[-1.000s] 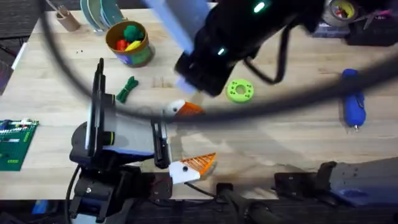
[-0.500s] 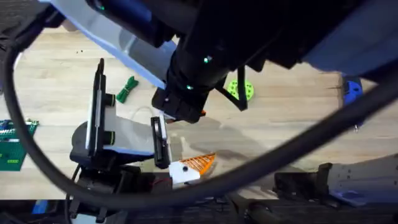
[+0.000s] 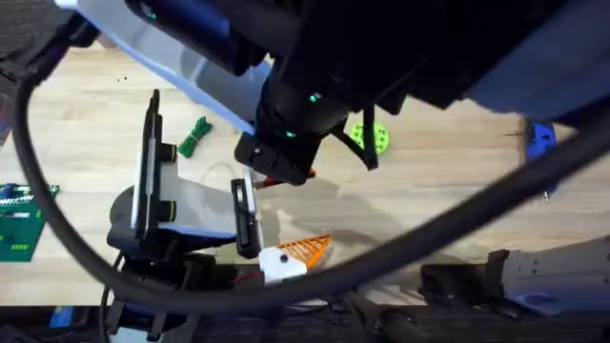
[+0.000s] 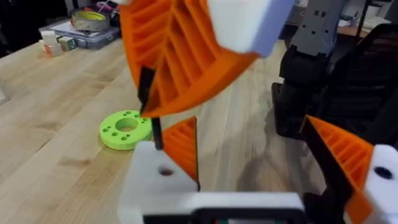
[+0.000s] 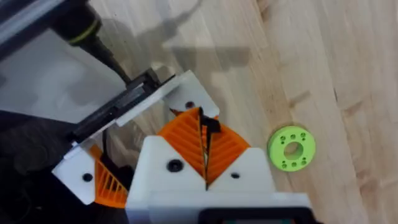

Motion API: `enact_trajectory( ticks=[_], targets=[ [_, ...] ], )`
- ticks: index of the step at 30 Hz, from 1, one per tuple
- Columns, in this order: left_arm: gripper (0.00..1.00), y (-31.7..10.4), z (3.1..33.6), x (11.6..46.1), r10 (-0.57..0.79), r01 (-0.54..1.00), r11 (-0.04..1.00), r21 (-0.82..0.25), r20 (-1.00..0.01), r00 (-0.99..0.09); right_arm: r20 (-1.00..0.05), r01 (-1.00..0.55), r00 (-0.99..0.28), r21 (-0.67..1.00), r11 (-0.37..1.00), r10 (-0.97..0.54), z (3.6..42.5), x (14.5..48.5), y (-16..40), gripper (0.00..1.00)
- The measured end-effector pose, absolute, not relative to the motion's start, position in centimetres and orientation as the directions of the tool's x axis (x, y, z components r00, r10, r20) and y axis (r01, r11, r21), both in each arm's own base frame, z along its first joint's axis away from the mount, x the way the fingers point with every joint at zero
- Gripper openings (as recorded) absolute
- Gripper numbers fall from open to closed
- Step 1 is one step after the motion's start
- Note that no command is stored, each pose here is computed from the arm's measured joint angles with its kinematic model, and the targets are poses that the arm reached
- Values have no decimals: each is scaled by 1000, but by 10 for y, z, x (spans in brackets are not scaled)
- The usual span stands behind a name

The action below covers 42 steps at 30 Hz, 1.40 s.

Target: Pick up the gripper from the table and insert it into the empty holder that is missing its gripper. Then pick up a screw, insert it into the mounting hole, and use the screwdriver to tighten it. Finally, clean up the table by picking up the vegetable and placing it into the bucket.

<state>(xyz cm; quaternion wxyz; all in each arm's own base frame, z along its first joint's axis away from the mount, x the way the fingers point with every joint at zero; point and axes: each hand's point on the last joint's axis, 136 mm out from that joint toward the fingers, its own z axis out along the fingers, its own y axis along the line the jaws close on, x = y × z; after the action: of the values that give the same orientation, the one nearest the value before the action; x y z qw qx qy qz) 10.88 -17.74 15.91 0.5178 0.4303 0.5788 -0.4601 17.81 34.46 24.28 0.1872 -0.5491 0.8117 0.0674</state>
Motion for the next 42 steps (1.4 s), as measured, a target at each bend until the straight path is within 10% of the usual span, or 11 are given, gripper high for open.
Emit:
enact_trajectory(
  ticks=[42],
  targets=[
    [993, -178, 159, 108, 21, 975, 199, -95, -995, -101, -330, -914, -363, -57, 402, -872, 225, 175, 350, 8]
  ],
)
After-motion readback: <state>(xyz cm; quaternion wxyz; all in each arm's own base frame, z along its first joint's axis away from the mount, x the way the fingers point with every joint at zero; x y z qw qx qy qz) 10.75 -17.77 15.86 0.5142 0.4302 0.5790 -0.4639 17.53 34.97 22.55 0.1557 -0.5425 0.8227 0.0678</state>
